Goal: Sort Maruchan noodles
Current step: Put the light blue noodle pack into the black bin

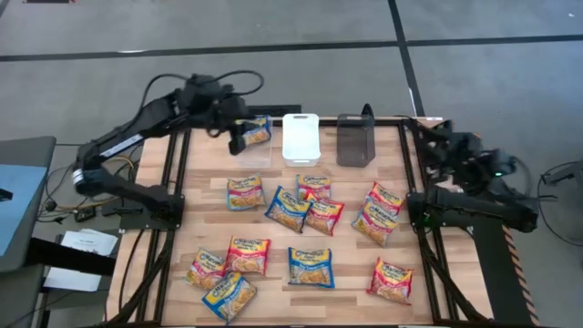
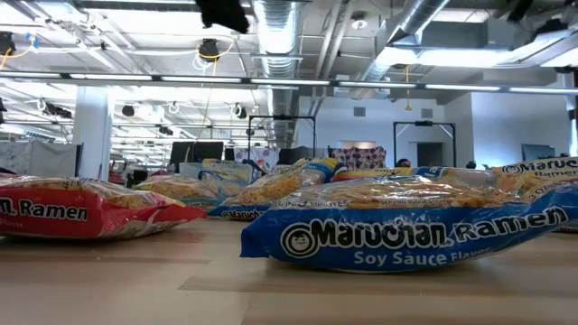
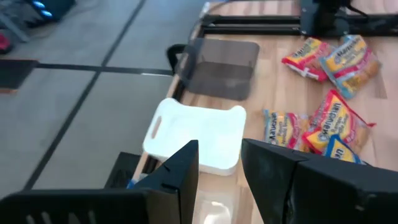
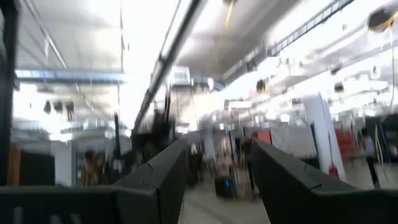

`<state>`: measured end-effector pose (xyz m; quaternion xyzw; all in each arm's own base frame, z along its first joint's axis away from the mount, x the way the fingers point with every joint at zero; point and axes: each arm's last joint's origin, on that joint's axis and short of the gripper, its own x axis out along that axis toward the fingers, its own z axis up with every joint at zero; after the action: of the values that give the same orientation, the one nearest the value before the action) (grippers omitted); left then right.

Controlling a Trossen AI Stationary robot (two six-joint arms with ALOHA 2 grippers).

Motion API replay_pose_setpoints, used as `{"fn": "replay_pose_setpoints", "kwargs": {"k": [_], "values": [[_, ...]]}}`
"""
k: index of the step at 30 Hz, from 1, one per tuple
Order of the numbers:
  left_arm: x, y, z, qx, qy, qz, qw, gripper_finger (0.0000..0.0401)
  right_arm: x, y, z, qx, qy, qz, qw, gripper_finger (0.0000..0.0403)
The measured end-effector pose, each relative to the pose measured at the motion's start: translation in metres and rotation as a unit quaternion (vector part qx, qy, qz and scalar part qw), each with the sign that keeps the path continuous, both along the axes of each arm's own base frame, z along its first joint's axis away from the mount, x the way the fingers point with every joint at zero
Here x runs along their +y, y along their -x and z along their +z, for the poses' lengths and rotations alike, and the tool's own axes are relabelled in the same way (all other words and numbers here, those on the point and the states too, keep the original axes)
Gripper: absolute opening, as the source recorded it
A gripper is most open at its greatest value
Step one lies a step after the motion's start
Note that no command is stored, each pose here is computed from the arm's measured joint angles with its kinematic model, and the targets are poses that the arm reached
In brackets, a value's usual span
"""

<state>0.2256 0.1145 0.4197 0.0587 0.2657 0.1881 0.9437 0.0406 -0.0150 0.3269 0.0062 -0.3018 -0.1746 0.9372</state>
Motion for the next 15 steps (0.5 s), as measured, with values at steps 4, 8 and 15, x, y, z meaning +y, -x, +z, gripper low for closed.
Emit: {"fn": "replay_pose_setpoints", "kwargs": {"k": [4, 8, 15], "values": [[-0.011, 0.022, -0.006, -0.036, -0.001, 0.008, 0.999, 0.0112, 0.005, 0.018, 0.025, -0.042, 0.014, -0.001, 0.999, 0.02], [-0.021, 0.038, -0.006, -0.067, 0.005, 0.01, 0.998, 0.0112, 0.008, 0.028, 0.037, -0.055, 0.041, -0.017, 0.998, 0.02], [-0.028, 0.051, -0.009, -0.081, 0.016, 0.017, 0.996, 0.0112, 0.007, 0.025, 0.036, -0.04, 0.024, -0.019, 0.999, 0.02]]}}
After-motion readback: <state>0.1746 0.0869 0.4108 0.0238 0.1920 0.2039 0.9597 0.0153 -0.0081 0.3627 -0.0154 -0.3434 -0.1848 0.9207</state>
